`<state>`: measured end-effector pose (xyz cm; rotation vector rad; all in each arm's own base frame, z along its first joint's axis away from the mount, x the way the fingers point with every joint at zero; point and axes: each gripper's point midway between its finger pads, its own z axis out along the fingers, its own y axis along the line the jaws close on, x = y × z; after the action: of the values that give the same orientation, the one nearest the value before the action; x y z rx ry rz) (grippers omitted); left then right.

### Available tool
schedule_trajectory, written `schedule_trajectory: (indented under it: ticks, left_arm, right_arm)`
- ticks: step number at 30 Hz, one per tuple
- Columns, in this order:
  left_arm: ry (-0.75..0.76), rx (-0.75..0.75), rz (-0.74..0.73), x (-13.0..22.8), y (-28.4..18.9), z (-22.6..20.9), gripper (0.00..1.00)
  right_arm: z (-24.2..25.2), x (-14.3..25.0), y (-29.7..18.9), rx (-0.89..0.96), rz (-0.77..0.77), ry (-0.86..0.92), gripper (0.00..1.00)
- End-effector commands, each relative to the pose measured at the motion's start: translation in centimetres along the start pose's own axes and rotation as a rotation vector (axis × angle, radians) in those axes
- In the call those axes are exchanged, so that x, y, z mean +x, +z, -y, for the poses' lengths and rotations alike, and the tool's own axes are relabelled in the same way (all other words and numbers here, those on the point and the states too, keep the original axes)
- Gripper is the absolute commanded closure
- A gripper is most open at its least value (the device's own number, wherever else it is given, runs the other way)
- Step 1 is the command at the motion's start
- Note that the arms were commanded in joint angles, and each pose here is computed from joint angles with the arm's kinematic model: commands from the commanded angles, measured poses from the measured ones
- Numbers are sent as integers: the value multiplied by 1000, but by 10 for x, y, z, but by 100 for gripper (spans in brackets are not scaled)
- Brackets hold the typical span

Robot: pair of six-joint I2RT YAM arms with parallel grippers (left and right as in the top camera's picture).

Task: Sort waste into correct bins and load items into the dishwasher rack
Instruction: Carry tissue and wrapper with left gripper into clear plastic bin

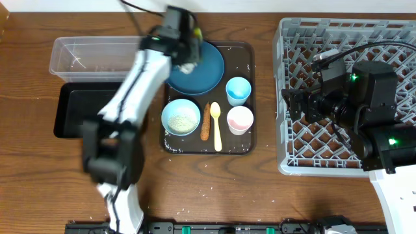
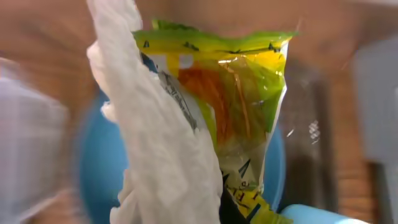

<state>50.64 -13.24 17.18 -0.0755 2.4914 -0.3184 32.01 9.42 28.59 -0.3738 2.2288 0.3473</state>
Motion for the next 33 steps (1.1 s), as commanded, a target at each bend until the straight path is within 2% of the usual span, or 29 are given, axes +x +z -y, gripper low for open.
schedule_trajectory:
  ticks: [1,4,8,13,15,16,17,20,22,28,33]
  left_arm:
    - [-87,-106,119,-36,-51,-50,94]
    - [-159,-202,159,-48,-65,-99,94]
    - [-296,-301,143,-42,-57,-164,94]
    - [-354,-359,68,-21,-28,-207,89]
    - [-366,-371,34,-11,-15,-216,83]
    - [-369,-375,20,-7,-9,-219,71]
    - [-370,-377,11,-5,-5,-221,64]
    - [-370,-377,5,-3,-2,-221,51]
    - [-369,-371,17,-7,-5,-219,40]
    - [-357,-351,72,-24,-31,-210,23]
    - [-315,-230,96,-34,-67,-175,22]
  right_arm:
    - [1,-5,-3,6,13,-7,4]
    - [1,-6,-3,6,17,-2,4]
    - [1,-7,-3,6,20,-3,3]
    - [1,-7,-3,6,21,-3,3]
    - [1,-8,-3,6,23,-4,3]
    - [1,-8,-3,6,23,-4,3]
    - [1,-8,-3,6,24,-4,3]
    - [1,-8,-3,6,23,-4,3]
    - [1,-8,-3,6,23,-4,3]
    - [1,-9,-3,6,28,-5,3]
    - [0,-9,-3,-1,28,-6,2]
